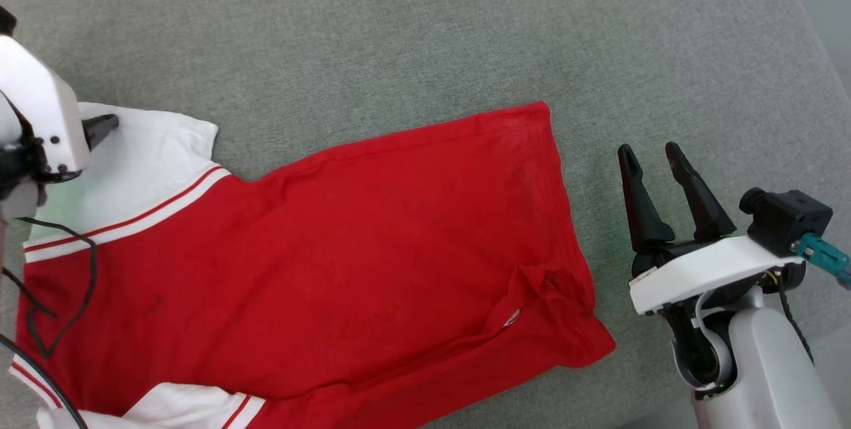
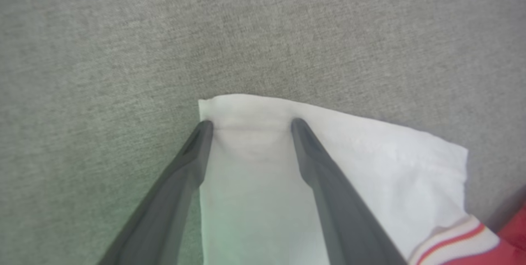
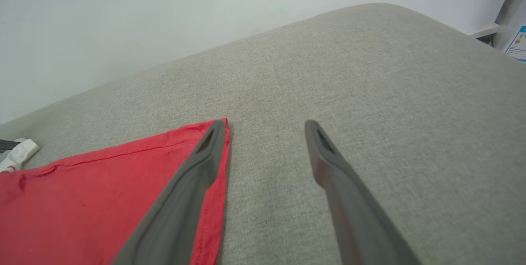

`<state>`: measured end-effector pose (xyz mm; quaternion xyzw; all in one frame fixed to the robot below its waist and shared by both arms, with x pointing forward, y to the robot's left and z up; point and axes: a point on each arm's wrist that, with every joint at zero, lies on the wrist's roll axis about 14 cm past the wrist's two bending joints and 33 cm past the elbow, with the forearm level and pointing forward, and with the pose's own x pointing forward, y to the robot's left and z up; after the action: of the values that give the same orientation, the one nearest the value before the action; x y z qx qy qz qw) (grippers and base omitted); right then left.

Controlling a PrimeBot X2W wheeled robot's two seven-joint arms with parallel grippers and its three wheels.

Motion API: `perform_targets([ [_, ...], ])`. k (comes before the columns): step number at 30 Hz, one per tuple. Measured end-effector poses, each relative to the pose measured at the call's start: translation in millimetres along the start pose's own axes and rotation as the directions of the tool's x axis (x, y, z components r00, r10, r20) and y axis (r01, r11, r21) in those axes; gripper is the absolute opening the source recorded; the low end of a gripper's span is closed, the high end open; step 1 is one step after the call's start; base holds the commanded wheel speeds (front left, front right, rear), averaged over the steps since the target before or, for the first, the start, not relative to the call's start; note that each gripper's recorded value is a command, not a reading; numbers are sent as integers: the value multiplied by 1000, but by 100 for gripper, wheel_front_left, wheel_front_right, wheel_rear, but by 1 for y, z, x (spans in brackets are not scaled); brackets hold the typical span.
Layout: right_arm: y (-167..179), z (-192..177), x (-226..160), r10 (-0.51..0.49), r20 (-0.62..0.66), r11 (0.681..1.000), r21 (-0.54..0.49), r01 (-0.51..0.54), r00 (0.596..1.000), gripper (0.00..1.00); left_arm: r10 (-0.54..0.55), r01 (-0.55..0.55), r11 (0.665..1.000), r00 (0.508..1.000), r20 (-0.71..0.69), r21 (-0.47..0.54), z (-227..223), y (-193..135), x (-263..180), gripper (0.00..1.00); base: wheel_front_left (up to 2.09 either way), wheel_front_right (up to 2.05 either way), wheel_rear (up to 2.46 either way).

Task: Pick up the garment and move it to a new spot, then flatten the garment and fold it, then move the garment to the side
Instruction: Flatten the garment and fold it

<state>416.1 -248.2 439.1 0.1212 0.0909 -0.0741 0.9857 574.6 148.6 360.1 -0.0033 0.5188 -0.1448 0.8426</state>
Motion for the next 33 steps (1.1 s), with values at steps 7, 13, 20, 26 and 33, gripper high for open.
perform_targets([
  [7, 2, -6, 3, 5, -20, 1000, 19, -5, 1000, 100, -13, 11, 999, 999, -30, -44, -5, -4, 4, 0, 0, 0, 0],
  [13, 12, -8, 8, 38, -60, 999, 39, -35, 997, 100, -14, 17, 999, 997, 77, -46, -1, -7, -5, 0, 0, 0, 0],
  [20, 12, -20, 22, 92, -245, 996, 13, -91, 965, 100, -50, 67, 996, 959, 280, -52, 16, -23, -31, 0, 0, 0, 0],
  [26, 26, -37, 37, 149, -452, 986, -2, -168, 880, 100, -37, 79, 994, 887, 461, -73, 31, -20, -65, 0, 0, 0, 0],
  [33, 46, -52, 56, 171, -605, 971, -31, -238, 777, 100, -16, 68, 995, 826, 563, -72, 30, -15, -90, 0, 0, 0, 0],
])
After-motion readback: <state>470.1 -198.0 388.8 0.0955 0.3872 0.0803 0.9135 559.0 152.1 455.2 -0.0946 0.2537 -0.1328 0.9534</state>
